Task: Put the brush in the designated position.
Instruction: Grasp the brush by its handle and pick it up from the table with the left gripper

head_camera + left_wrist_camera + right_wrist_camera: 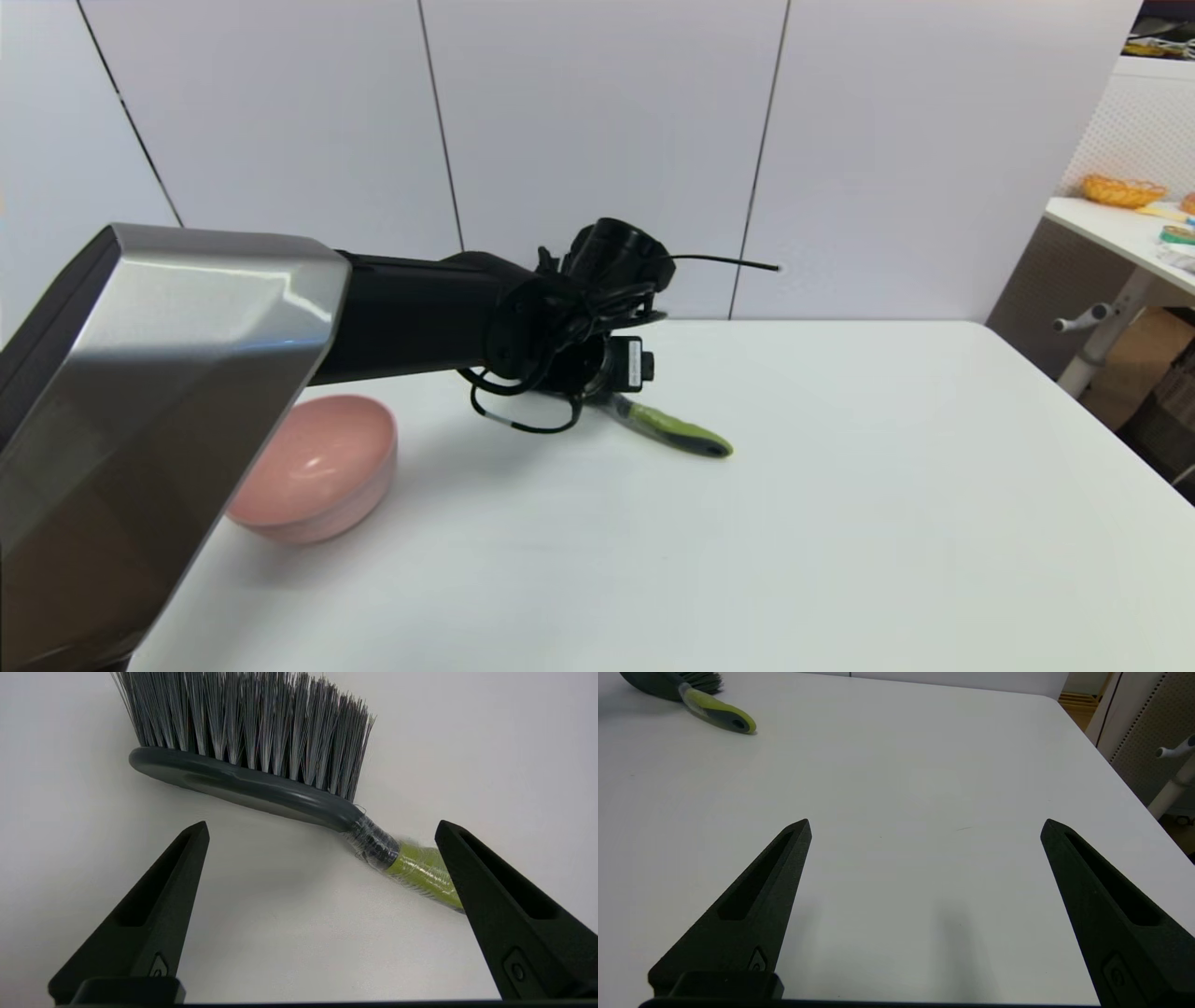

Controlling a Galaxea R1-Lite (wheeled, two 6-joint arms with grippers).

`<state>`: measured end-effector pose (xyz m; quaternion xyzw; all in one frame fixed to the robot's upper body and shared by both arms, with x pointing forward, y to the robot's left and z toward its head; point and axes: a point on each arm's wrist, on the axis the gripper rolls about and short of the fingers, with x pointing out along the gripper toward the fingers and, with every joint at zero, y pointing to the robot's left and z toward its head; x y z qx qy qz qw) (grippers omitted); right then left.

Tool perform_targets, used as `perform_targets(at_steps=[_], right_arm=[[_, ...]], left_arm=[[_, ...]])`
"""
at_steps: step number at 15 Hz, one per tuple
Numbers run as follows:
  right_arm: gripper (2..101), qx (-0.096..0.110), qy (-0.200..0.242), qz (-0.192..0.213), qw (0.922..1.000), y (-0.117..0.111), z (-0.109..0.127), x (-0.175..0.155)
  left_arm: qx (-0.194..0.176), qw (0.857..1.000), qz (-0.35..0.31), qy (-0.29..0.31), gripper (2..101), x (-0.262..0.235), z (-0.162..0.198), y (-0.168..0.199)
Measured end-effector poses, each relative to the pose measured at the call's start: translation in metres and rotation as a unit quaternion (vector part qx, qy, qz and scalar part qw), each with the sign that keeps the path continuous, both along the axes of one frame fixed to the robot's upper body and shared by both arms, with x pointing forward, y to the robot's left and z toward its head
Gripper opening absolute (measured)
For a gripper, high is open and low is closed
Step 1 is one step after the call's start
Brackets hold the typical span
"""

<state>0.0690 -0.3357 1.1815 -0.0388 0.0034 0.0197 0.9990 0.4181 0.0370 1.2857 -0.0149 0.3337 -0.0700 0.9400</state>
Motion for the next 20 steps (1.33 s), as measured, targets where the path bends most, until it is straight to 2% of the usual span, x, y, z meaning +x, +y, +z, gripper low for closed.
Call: perform_targets(at_steps=[8, 10, 14, 20], right_arm=[[97.3, 0.000, 0.000, 0.000, 1.0000, 0.000, 0.000, 0.000], [97.3, 0.000, 0.000, 0.000, 1.0000, 0.000, 0.000, 0.000], [97.3, 0.000, 0.000, 0.000, 1.0000, 0.000, 0.000, 0.000], [97.3, 0.000, 0.000, 0.000, 1.0000, 0.000, 0.000, 0.000]], left_arm=[[-0.046, 0.996, 0.071, -0.002, 97.9, -0.001, -0.008, -0.009], [-0.043, 0.995, 0.091, -0.010, 97.9, -0.001, -0.011, -0.011], [-0.013, 0.993, 0.112, -0.024, 97.9, -0.002, -0.022, -0.016], [0.006, 0.994, 0.104, -0.014, 97.9, -0.004, -0.027, -0.025]])
